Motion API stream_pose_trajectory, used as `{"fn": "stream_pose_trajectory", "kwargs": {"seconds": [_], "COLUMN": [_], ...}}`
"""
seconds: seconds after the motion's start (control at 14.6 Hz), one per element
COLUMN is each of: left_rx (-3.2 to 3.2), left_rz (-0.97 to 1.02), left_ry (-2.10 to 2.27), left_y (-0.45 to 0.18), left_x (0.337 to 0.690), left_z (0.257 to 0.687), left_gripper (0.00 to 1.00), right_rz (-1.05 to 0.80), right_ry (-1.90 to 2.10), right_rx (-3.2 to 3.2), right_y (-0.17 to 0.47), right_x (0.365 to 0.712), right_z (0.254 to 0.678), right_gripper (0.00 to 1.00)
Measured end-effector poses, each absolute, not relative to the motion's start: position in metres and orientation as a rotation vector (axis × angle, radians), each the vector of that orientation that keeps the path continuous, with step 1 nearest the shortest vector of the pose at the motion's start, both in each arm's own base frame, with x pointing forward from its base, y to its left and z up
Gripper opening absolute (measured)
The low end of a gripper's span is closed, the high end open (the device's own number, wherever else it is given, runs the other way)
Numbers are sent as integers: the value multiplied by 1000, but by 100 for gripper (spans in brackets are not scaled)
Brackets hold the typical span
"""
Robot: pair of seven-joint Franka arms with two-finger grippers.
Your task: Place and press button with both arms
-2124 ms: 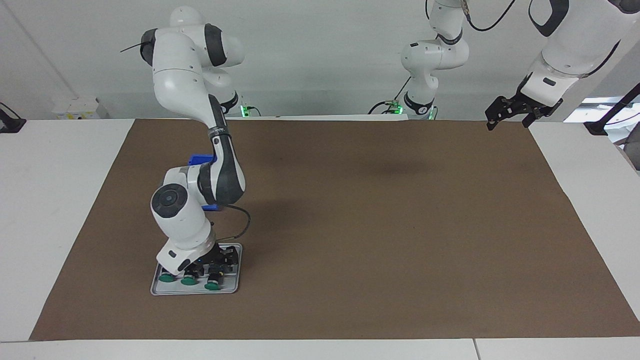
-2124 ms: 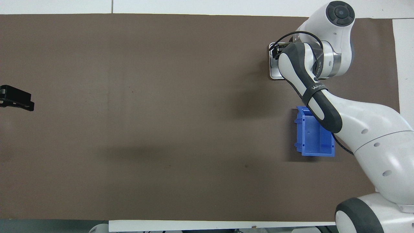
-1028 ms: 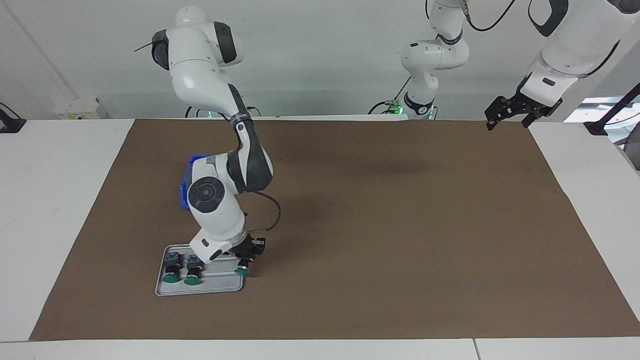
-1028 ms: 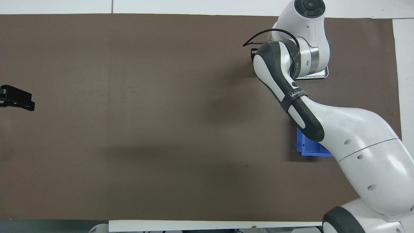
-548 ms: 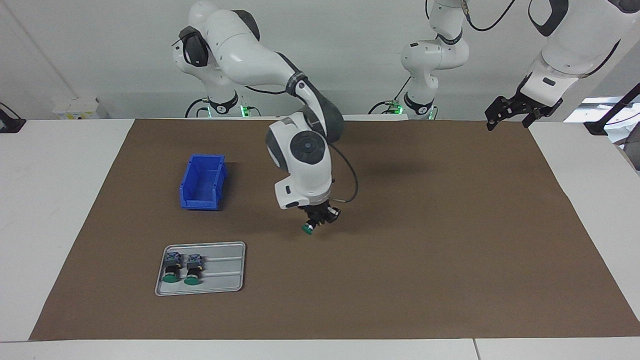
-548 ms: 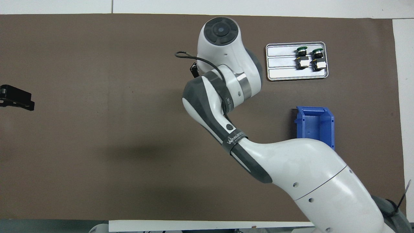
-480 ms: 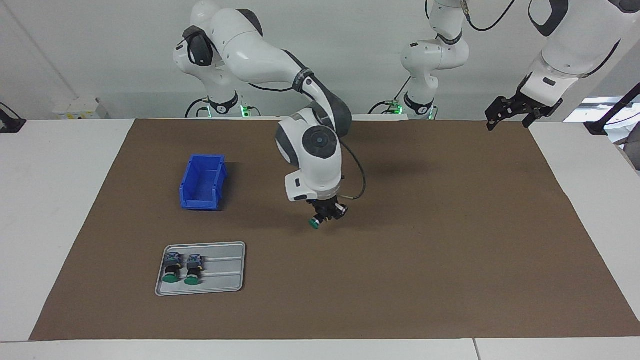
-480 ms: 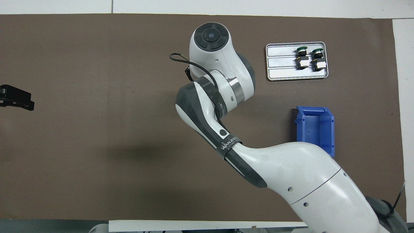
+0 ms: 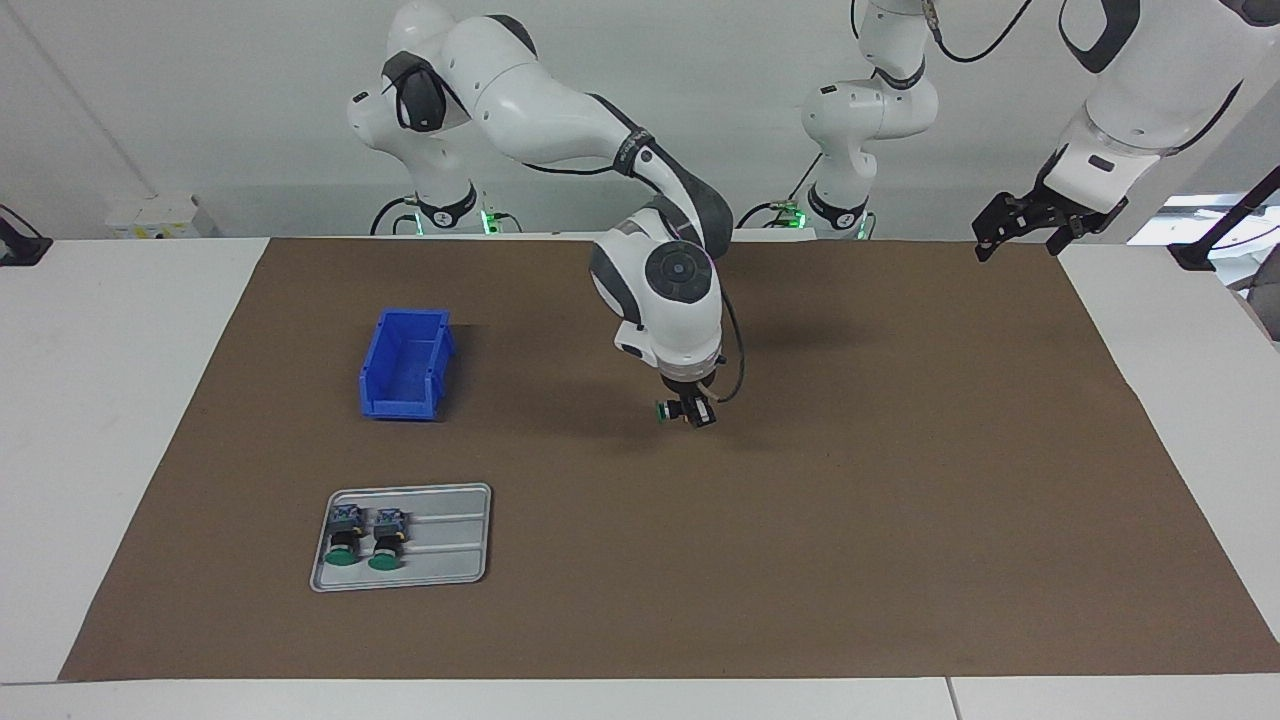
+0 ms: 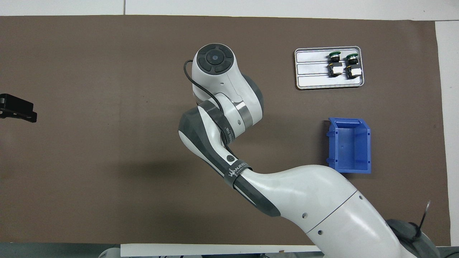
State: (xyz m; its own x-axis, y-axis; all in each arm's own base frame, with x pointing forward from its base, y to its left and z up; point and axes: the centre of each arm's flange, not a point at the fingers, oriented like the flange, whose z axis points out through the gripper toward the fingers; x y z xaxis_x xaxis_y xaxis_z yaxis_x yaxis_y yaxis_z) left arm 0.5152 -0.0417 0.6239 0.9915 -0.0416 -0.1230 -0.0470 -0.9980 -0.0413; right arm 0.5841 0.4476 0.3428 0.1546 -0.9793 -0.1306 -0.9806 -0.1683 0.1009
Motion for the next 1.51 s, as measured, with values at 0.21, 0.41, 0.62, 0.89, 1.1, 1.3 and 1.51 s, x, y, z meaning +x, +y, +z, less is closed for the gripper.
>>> {"fn": "stream_pose_trajectory", "kwargs": {"seconds": [0.21,0.41,0.62,0.89,1.1,1.3,1.51], "left_rx": [-3091,-3090,-3090,-3089,-3086,-3067,-3026], "left_rz": [190,197,206,211,212,204,198], "left_ry": [67,65,64,59,-17,-224,-449], "left_y": [-41,-41,-40,-40,-40,-49,-83], "left_x": [515,515,515,515,514,513,510], "left_z": [624,622,619,618,617,617,611], "left_gripper": [100,100,100,100,100,100,100], "right_rz": [256,245,230,153,138,209,243], "right_ry": [2080,2088,2070,1971,1725,1394,979], "right_rx": [-2341,-2313,-2299,-2249,-2471,-2736,-2910], "right_y": [448,447,438,374,286,190,106], "right_x": [576,574,583,618,627,620,607], "right_z": [305,296,311,412,486,532,569], "right_gripper": [41,42,69,100,100,100,100]}}
